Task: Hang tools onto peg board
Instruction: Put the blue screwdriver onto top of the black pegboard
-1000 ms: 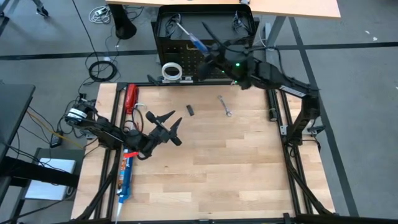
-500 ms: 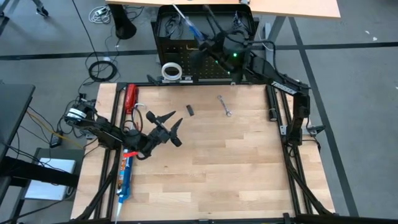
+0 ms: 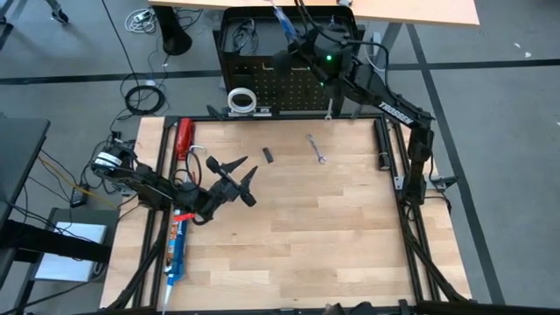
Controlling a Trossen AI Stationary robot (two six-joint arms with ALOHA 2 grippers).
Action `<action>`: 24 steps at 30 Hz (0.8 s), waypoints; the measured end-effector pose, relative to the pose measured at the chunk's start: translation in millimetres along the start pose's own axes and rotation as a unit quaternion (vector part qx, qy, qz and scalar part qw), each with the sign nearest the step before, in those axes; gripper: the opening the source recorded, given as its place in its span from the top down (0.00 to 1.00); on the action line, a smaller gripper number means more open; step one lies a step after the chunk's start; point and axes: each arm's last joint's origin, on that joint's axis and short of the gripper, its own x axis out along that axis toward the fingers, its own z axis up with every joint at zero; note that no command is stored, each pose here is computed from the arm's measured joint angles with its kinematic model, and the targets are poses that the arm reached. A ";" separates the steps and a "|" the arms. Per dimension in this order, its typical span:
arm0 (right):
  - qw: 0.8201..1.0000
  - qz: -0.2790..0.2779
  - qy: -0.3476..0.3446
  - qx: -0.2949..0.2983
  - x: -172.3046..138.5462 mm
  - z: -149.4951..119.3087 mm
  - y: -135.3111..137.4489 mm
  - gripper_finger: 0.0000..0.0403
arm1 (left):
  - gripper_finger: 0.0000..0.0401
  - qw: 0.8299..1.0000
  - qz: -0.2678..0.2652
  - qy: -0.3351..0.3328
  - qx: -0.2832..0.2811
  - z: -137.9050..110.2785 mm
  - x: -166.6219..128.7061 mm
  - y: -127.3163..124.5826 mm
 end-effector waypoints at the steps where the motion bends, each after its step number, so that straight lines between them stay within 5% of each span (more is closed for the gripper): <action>1: 1.000 0.004 0.005 -0.003 0.6 -1.2 -0.5 0.73 | 0.50 1.000 0.000 0.000 0.000 0.0 0.0 0.0; 8: 0.994 0.071 0.036 -0.076 -39.8 0.3 22.8 0.73 | 0.50 1.000 0.003 0.004 0.002 -0.2 0.0 0.2; 13: 0.983 0.126 0.071 -0.117 -88.1 6.3 24.9 0.73 | 0.50 0.997 0.022 0.036 0.063 1.9 -1.0 1.7; 24: 0.945 0.214 0.208 -0.135 -145.2 -12.2 22.4 0.73 | 0.50 0.980 0.121 0.029 0.154 64.4 57.5 39.0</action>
